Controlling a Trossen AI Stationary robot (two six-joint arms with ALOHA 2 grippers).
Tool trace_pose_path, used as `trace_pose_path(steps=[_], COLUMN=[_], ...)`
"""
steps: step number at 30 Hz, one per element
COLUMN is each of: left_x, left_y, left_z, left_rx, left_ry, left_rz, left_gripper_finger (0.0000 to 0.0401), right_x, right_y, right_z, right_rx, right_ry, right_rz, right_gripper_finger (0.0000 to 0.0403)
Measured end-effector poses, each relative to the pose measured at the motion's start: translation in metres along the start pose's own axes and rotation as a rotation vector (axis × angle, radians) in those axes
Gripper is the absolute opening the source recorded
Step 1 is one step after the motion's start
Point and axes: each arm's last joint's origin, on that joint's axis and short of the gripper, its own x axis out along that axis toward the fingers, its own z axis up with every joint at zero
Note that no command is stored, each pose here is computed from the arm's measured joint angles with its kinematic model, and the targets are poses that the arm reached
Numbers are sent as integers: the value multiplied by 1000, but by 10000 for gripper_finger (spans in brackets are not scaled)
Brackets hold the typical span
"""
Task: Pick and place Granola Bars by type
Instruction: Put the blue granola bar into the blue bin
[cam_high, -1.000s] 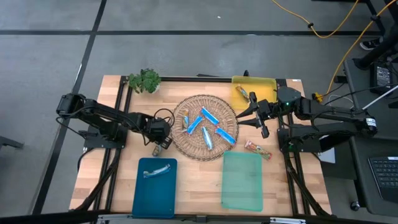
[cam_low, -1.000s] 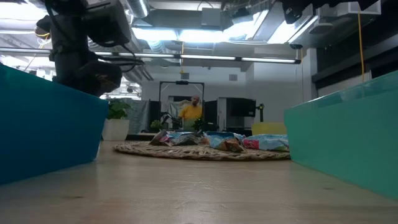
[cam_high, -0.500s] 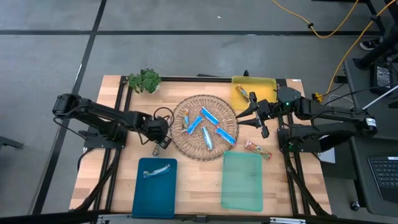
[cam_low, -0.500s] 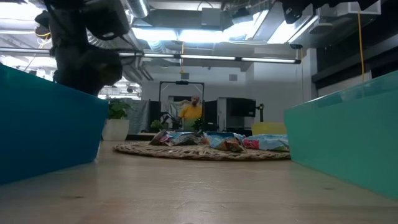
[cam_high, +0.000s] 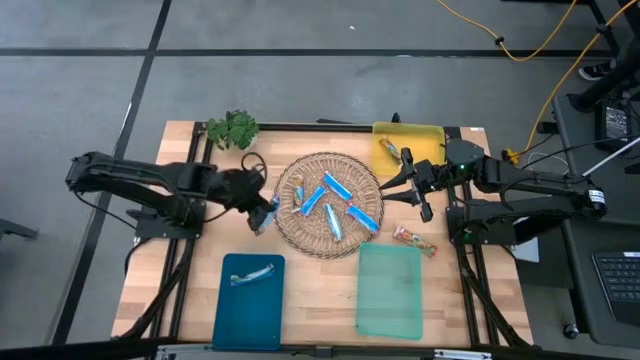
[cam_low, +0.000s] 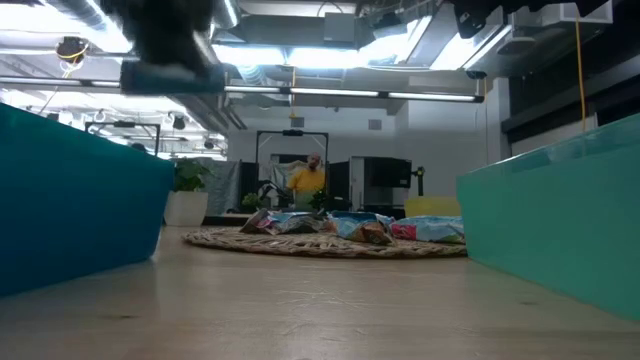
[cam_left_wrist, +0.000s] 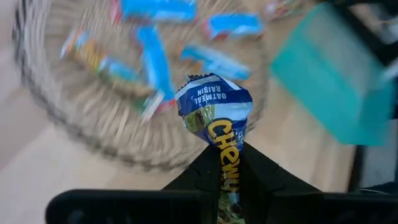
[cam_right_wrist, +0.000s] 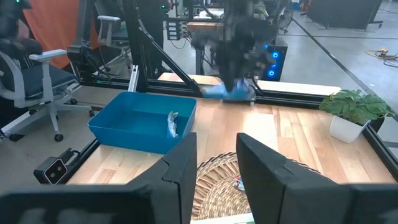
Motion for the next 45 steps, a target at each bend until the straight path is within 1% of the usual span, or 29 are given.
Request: trace_pose_path(steps=[6,9,14,20,22,26,29,33,36,45], left_x=[-40,-53,-67,-75,-78,-92,-104,-116,-119,-117], left_y=[-17,-22,-28,-40,-47,-68,-81,-97,-108,-135], left_z=[12,13,12,5,3,-3,-9,-14,-18,-25], left_rx=[134,175,201,288,306,317,337,352,373,422], left_ry=[-112,-157,-189,-178,-179,-168,-143,-134,-112,-47], left_rz=[-129,-160,-203,-273,-336,-534,-614,-660,-673,-707], left_gripper_finger=[31,31,31,31,31,31,31,31,31,31], right_x=[0,0,0,0,0,0,0,0,0,0], right_y=[0,0,0,0,0,0,0,0,0,0], right_z=[0,0,1,2,2,2,2,1,1,1], right_rx=[1,1,-1,-4,-3,-3,22,54,72,72], right_ry=[-1,-1,-8,-15,-15,-15,-15,-14,-14,-14], right_rz=[0,-1,-1,-2,-2,-2,-1,-1,-1,-9], right_gripper_finger=[117,117,117,117,117,117,117,117,117,117])
